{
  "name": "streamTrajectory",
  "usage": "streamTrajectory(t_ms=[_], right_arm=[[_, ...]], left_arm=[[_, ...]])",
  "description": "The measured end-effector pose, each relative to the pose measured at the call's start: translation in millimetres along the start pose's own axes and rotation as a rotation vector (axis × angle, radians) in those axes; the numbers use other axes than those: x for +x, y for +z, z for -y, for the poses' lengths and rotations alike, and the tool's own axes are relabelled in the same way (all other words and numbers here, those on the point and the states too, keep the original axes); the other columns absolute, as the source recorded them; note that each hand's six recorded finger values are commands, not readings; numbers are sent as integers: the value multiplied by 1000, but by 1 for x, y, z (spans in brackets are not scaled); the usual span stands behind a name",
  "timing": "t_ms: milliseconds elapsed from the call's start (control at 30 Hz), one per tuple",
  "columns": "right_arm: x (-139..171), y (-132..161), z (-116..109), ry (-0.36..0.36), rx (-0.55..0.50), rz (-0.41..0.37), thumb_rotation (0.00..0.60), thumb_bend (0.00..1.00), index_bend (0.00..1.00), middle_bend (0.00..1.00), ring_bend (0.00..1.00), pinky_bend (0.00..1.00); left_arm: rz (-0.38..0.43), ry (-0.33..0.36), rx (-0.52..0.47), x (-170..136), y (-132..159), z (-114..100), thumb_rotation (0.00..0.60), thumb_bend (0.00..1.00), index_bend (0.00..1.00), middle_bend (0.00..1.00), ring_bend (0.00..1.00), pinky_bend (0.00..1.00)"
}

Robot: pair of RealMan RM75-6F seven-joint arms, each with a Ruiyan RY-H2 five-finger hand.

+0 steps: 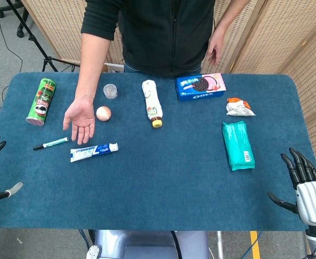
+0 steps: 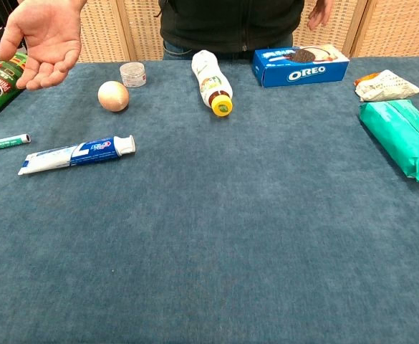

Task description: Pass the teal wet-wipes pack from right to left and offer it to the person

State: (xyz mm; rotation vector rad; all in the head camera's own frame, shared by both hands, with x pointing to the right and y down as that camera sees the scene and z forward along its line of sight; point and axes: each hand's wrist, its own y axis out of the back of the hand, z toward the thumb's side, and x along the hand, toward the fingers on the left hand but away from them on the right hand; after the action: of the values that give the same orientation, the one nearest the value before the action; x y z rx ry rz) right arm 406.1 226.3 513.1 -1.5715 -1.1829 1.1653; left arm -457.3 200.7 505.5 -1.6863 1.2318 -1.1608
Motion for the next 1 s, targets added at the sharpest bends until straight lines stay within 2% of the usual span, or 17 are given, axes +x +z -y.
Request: streamTrajectory(t_ms=[267,400,600,833,1000], right_arm=[[-2,-2,7,43,20,-4,600,0,0,0,0,111],[-9,-6,14,81,72,-55,600,0,0,0,0,111],[-39,-19,29,146,208,-235,600,0,0,0,0,111],[-86,-41,52,259,357,-427,600,0,0,0,0,111],[-108,-39,75,325,449,-556,600,0,1,0,0,111]], left_arm=[[-1,-5,5,-1,0,1,600,0,16,0,0,0],[-4,-3,9,0,-1,2,600,0,16,0,0,0],[-20,-7,13,4,-4,4,600,0,16,0,0,0],[-48,-13,19,11,-7,7,600,0,16,0,0,0],[-61,-26,26,15,-9,12,600,0,16,0,0,0]])
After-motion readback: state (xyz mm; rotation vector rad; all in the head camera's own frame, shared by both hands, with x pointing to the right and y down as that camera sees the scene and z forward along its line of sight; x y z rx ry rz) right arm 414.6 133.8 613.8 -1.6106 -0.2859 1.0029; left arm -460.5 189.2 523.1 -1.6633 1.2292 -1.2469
